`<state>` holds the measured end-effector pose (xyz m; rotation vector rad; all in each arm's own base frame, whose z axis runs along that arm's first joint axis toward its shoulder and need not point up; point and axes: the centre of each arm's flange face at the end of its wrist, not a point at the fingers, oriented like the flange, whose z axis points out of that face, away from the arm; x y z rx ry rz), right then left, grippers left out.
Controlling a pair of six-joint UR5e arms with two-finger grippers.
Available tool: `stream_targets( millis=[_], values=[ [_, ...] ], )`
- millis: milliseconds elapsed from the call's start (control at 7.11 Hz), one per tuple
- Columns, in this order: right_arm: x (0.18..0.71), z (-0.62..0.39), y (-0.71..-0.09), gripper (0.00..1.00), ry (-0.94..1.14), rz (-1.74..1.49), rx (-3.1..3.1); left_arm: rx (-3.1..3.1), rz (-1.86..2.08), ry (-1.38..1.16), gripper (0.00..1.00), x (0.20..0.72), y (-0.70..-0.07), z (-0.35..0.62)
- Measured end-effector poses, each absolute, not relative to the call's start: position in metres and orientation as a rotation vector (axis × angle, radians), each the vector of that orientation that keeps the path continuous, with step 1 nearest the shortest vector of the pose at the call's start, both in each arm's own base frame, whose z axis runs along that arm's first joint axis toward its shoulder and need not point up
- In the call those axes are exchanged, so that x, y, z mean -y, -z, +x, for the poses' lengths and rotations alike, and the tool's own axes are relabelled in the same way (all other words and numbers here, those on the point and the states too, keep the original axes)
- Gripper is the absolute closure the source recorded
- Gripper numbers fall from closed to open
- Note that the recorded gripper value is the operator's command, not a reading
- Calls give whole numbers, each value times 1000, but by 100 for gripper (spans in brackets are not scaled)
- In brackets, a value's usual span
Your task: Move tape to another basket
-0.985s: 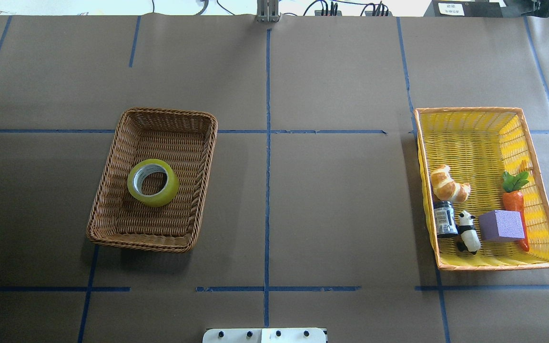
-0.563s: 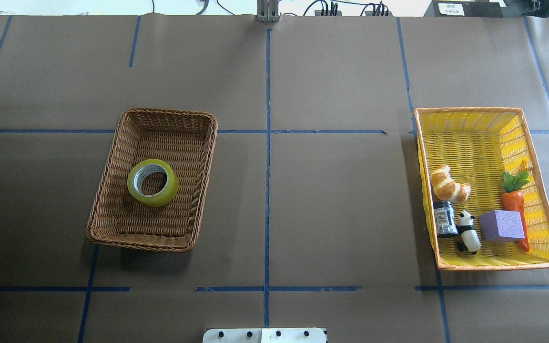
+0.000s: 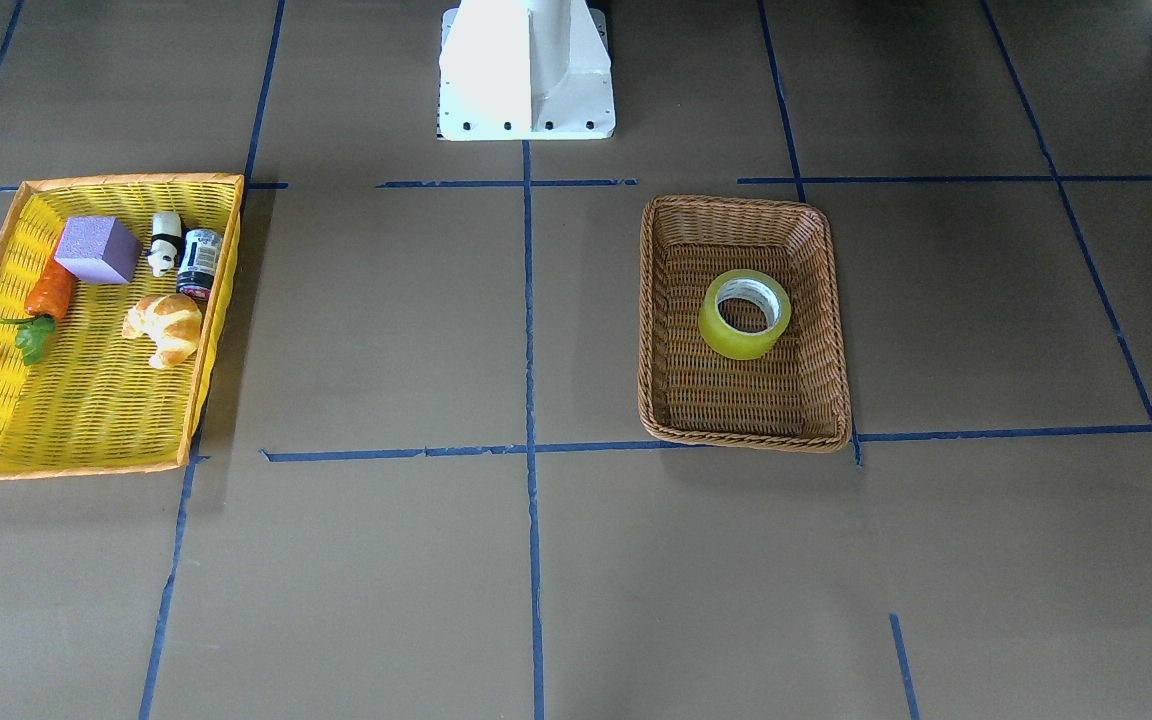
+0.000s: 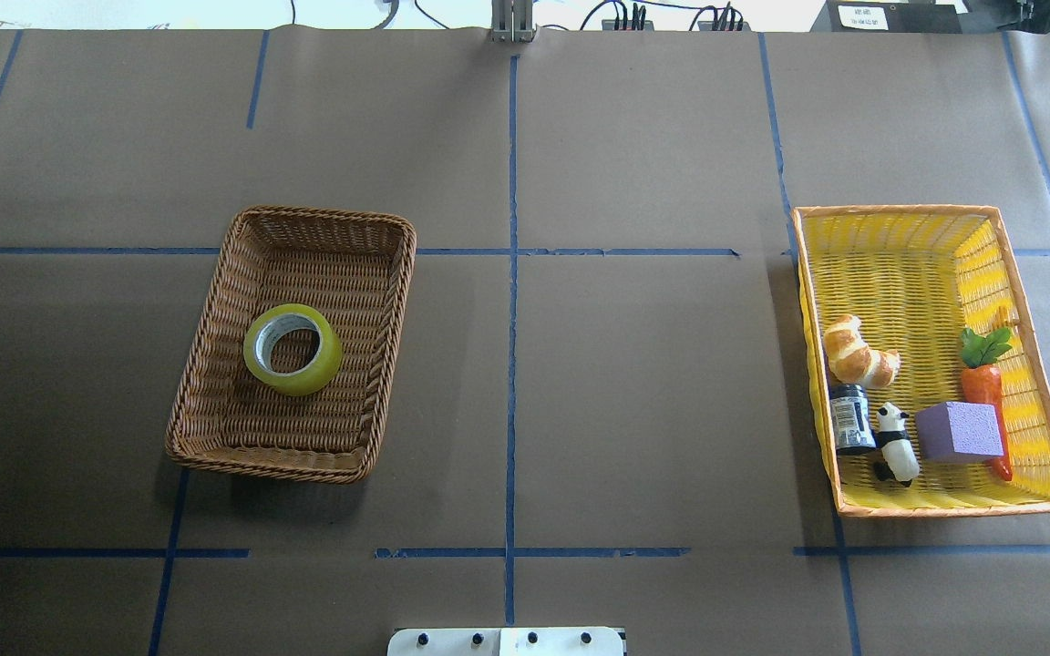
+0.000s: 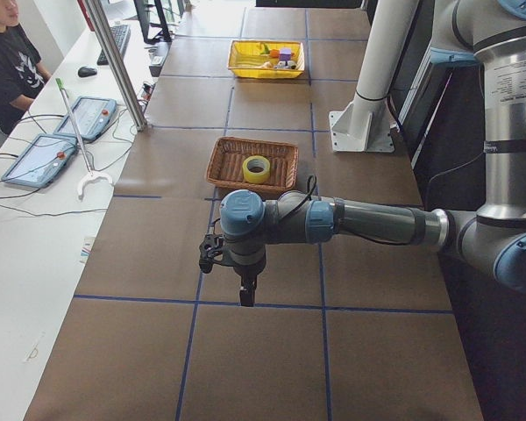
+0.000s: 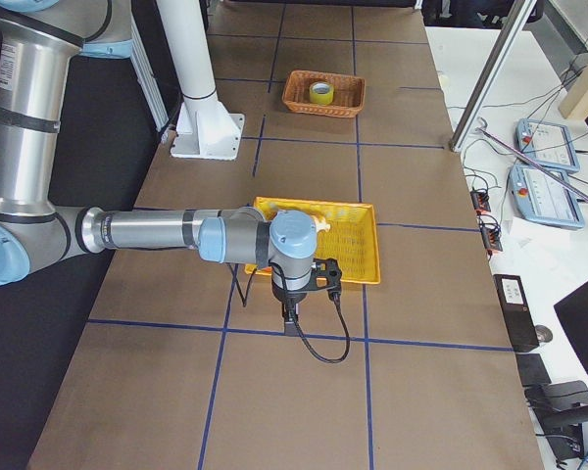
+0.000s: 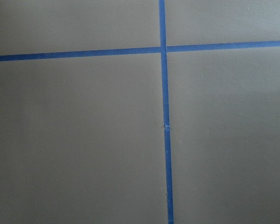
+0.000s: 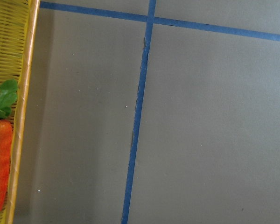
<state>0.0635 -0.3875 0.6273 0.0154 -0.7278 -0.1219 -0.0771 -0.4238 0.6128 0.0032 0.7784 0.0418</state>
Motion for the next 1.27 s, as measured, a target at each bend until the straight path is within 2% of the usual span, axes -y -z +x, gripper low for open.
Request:
stream_targets(
  millis=[1267],
  values=[
    [388,53,-632,0,123,1,788,-778,-39,-32,0,436,-636,-77]
  ],
)
